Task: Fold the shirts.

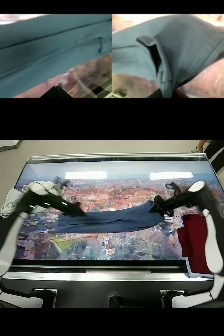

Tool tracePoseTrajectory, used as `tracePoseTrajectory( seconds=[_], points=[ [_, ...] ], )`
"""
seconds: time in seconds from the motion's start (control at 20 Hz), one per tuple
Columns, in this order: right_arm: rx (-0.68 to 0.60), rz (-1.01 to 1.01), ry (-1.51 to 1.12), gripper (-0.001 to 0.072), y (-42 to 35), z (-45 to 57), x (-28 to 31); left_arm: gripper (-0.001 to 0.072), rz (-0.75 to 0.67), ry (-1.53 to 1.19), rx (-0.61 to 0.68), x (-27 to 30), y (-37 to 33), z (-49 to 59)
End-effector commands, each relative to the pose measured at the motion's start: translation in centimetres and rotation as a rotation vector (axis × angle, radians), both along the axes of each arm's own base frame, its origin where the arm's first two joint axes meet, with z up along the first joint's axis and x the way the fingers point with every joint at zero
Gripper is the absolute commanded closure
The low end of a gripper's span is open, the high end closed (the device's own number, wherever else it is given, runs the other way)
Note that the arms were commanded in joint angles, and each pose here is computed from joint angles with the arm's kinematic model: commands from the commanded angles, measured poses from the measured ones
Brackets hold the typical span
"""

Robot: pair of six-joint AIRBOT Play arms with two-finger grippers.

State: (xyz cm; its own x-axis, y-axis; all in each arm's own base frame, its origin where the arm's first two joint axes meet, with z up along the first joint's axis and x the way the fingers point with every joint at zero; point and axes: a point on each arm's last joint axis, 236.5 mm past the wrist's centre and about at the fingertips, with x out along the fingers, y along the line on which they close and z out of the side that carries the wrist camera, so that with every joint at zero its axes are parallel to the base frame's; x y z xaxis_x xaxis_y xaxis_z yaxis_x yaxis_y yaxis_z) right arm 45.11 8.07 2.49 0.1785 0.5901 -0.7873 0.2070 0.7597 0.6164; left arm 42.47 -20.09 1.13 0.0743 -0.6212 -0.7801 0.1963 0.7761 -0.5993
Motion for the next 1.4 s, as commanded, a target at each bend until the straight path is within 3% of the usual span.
tracePoseTrajectory(
  seconds=[0.0, 0.25, 0.45, 0.6, 0.7, 0.85, 1.0, 1.2, 1.25, 1.3, 1.35],
  points=[
    [0.002, -0.011, -0.098, 0.0667, 0.9, 8.3, -2.9, 0.0675, 0.035, 0.026, -0.161, -1.4, -11.2, -4.0],
    [-0.016, 0.005, -0.154, 0.0667, 1.5, 14.8, -8.3, 0.0676, 0.043, 0.187, -0.42, -3.3, -23.5, -5.7],
    [-0.072, -0.031, -0.207, 0.0666, 0.6, 17.2, -10.2, 0.0676, -0.01, 0.267, -0.52, -6.3, -30.4, -5.5],
    [-0.091, -0.057, -0.198, 0.0666, 0.1, 16.8, -9.8, 0.0678, -0.042, 0.26, -0.548, -6.4, -31.1, -5.2],
    [-0.072, -0.036, -0.187, 0.0667, 0.7, 15.8, -8.7, 0.0679, -0.107, 0.178, -0.509, -4.7, -27.7, -3.6],
    [0.008, 0.041, -0.189, 0.0667, 5.5, 13.5, -5.9, 0.0679, -0.155, -0.037, -0.279, -0.3, -17.1, 0.6],
    [0.166, 0.102, -0.163, 0.0667, 14.4, 10.1, -2.9, 0.0677, -0.002, -0.285, -0.183, 4.4, -5.0, 10.3],
    [0.367, 0.047, -0.004, 0.0662, 24.0, 2.8, -0.5, 0.0677, 0.201, -0.568, -0.164, 3.9, 6.3, 23.3],
    [0.413, 0.026, 0.038, 0.0566, 26.0, 1.1, -0.2, 0.0677, 0.232, -0.626, -0.155, 2.9, 7.9, 25.8],
    [0.459, 0.008, 0.061, 0.0301, 27.4, 0.1, 0.0, 0.0676, 0.254, -0.674, -0.147, 2.0, 9.0, 27.7],
    [0.498, 0.01, 0.057, 0.0166, 27.9, -0.2, 0.4, 0.0676, 0.266, -0.706, -0.141, 1.2, 9.7, 29.1]
  ],
)
